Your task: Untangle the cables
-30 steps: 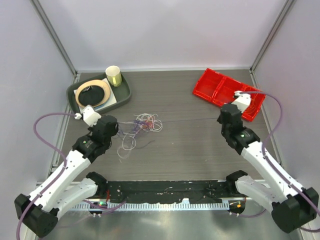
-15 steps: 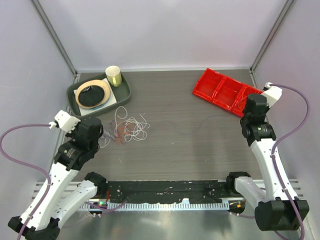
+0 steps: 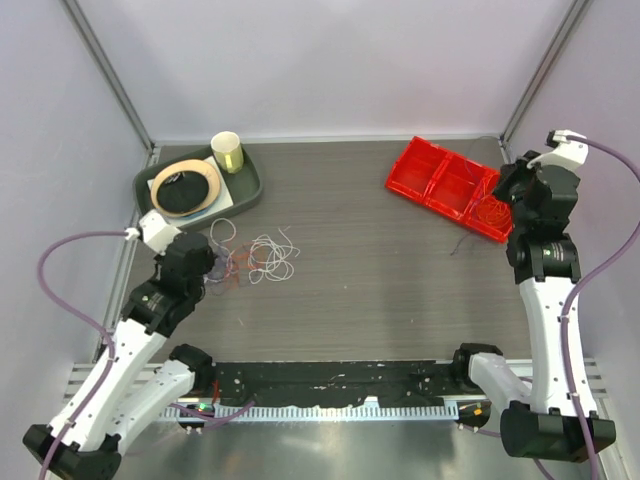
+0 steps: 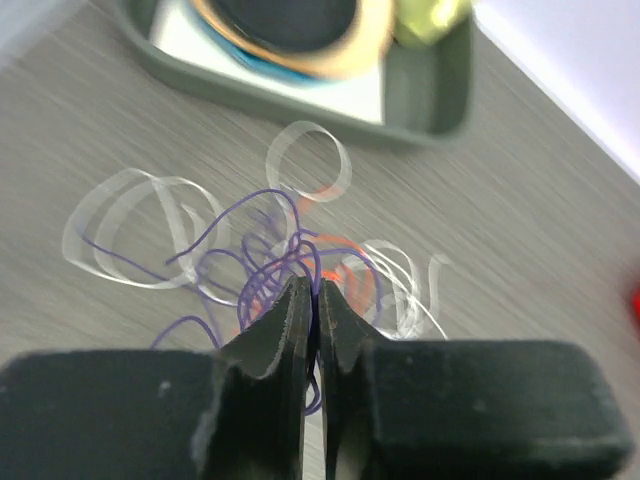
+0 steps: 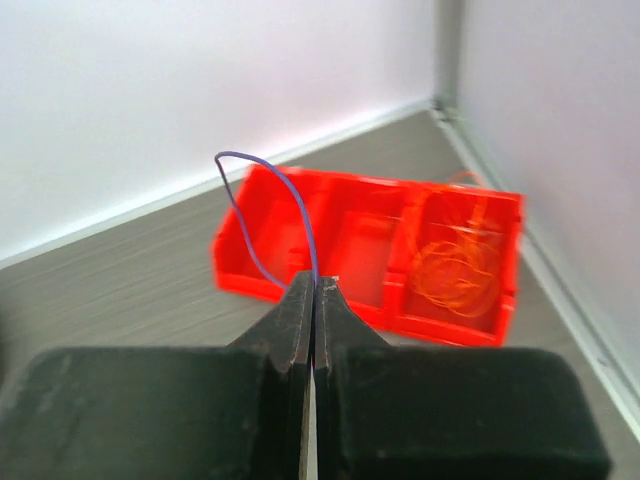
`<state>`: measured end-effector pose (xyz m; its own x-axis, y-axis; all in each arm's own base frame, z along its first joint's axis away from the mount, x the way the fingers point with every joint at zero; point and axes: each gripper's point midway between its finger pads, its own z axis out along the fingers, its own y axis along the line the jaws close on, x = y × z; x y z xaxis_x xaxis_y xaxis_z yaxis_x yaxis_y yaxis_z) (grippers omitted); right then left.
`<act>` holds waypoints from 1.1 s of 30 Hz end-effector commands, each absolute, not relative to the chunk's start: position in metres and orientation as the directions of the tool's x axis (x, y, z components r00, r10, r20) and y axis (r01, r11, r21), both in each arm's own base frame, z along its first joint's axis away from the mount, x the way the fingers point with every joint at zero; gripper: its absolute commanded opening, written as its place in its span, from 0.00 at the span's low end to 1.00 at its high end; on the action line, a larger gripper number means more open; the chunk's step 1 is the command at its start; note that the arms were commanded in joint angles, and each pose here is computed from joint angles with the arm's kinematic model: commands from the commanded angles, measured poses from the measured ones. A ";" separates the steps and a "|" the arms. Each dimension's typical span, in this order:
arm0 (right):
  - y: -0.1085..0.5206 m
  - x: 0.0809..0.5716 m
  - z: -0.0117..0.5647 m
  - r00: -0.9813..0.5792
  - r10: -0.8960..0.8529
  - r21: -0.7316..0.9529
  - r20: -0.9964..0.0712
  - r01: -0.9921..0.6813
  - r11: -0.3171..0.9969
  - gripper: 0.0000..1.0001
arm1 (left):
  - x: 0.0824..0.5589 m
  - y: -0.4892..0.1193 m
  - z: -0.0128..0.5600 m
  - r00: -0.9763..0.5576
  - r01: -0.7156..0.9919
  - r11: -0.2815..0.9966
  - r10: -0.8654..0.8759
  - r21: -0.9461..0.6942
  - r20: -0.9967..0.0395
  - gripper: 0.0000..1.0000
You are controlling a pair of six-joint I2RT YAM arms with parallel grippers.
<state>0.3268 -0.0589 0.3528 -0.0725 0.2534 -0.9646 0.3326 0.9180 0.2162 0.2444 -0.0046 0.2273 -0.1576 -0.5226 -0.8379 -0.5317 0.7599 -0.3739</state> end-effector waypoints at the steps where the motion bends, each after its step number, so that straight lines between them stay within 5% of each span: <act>1: 0.003 0.322 0.423 0.049 0.260 0.258 -0.964 -0.051 0.965 0.01 | 0.275 -0.088 0.217 -0.325 -0.171 0.845 -0.534 -0.506 -0.781 0.30; 3: 0.011 0.317 0.446 0.094 0.269 0.260 -0.959 -0.103 0.960 0.01 | 0.277 -0.110 0.213 -0.380 -0.081 0.836 -0.529 -0.542 -0.759 0.82; 5: 0.014 0.315 0.472 0.142 0.271 0.254 -0.952 -0.129 0.959 0.01 | 0.279 -0.114 0.207 -0.406 -0.082 0.845 -0.513 -0.529 -0.756 1.00; 14: 0.011 0.353 0.537 0.250 0.253 0.217 -0.935 -0.164 0.962 0.01 | 0.280 -0.104 0.183 -0.453 -0.164 0.878 -0.472 -0.450 -0.756 1.00; 33: -0.062 0.451 0.602 0.524 0.147 0.249 -0.839 0.128 0.960 0.01 | 0.278 -0.075 0.154 -0.420 -0.298 0.884 -0.460 -0.359 -0.783 1.00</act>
<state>0.4589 -0.0422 0.5525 0.3618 0.1790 -0.9149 0.0572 0.9753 0.2135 0.2734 -0.0803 0.1496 -0.4549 -0.4576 -0.7640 -0.2800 0.8879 -0.3651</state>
